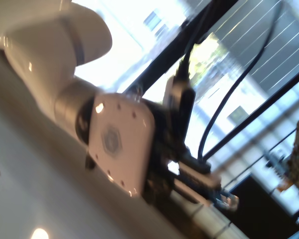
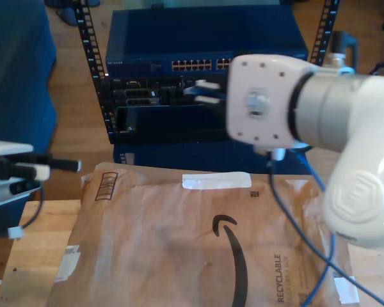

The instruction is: Grab the cable and plug it in

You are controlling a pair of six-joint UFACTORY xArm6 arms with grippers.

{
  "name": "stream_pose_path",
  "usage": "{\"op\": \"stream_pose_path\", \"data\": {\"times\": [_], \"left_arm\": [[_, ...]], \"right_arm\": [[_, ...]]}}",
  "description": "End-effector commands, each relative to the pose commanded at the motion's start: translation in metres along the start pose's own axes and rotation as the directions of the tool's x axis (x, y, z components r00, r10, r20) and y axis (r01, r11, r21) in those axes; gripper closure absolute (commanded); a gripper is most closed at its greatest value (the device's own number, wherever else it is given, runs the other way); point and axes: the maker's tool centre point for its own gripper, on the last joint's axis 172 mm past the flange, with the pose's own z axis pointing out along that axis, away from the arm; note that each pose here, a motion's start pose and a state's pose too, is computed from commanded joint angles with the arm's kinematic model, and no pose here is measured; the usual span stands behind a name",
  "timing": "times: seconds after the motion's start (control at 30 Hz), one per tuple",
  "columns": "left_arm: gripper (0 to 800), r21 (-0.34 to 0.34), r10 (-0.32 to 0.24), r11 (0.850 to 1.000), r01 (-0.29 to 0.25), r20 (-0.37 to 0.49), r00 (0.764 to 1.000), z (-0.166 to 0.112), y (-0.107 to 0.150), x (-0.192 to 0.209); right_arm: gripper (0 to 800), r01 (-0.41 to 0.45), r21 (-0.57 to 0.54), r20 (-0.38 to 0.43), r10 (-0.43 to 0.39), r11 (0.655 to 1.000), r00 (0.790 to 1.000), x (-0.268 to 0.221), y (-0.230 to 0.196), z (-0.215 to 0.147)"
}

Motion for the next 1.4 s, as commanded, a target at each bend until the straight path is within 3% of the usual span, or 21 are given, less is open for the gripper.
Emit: {"op": "stream_pose_path", "data": {"times": [0.1,0.17,0.23,0.3,0.4,0.47,0.53,0.7,0.83,0.9,0.97,1.03,1.1,1.2,1.3,1.4], "left_arm": [[3,-0.095,-0.059,0.995,0.042,-0.185,0.981,-0.009,-0.004,0.046],[3,-0.113,-0.085,0.992,0.056,-0.274,0.958,-0.014,-0.01,0.072],[2,-0.071,-0.012,0.997,-0.012,-0.331,0.944,-0.015,-0.017,0.097],[2,-0.041,0.083,0.994,-0.1,-0.307,0.948,-0.019,-0.021,0.117],[2,-0.111,0.102,0.986,-0.127,-0.211,0.972,-0.032,-0.025,0.144],[2,-0.104,0.114,0.985,-0.139,-0.214,0.97,-0.035,-0.035,0.169],[2,-0.097,0.123,0.983,-0.153,-0.262,0.957,-0.036,-0.046,0.195],[1,-0.134,0.157,0.968,-0.214,-0.344,0.926,-0.029,-0.055,0.24],[1,-0.106,0.213,0.954,-0.28,-0.416,0.884,-0.004,-0.063,0.271],[1,-0.11,0.218,0.951,-0.29,-0.43,0.876,0.005,-0.061,0.288],[1,-0.16,0.192,0.946,-0.282,-0.425,0.885,0.003,-0.058,0.3],[1,-0.178,0.211,0.935,-0.307,-0.416,0.885,0.001,-0.06,0.303],[0,-0.153,0.256,0.925,-0.348,-0.429,0.867,0.001,-0.065,0.309],[0,-0.15,0.259,0.923,-0.354,-0.436,0.862,-0.002,-0.074,0.32],[0,-0.131,0.296,0.912,-0.39,-0.448,0.843,-0.004,-0.077,0.324],[0,-0.172,0.238,0.91,-0.378,-0.529,0.815,-0.023,-0.072,0.351]], "right_arm": [[749,0.051,0.073,-0.129,-0.041,0.996,0.991,0.051,-0.001,-0.008],[749,0.106,0.099,-0.189,-0.086,0.989,0.978,0.07,0.007,-0.012],[750,0.139,0.123,-0.231,-0.108,0.983,0.967,0.083,0.014,-0.017],[750,0.155,0.152,-0.256,-0.113,0.976,0.96,0.089,0.012,-0.022],[749,0.204,0.184,-0.302,-0.142,0.961,0.943,0.1,0.014,-0.031],[749,0.291,0.205,-0.356,-0.206,0.934,0.911,0.108,0.012,-0.042],[750,0.352,0.228,-0.406,-0.24,0.908,0.882,0.115,0.01,-0.053],[748,0.388,0.23,-0.444,-0.258,0.893,0.858,0.122,0.017,-0.056],[749,0.445,0.196,-0.498,-0.303,0.874,0.813,0.134,0.025,-0.049],[749,0.468,0.175,-0.513,-0.326,0.866,0.794,0.138,0.03,-0.043],[749,0.477,0.174,-0.512,-0.335,0.862,0.791,0.134,0.03,-0.038],[750,0.483,0.172,-0.497,-0.348,0.858,0.795,0.126,0.033,-0.031],[750,0.488,0.163,-0.493,-0.357,0.857,0.793,0.123,0.035,-0.023],[751,0.509,0.17,-0.501,-0.371,0.844,0.782,0.117,0.034,-0.014],[750,0.51,0.185,-0.506,-0.363,0.84,0.783,0.109,0.032,-0.007],[749,0.534,0.151,-0.533,-0.387,0.832,0.753,0.107,0.034,0.0]]}}
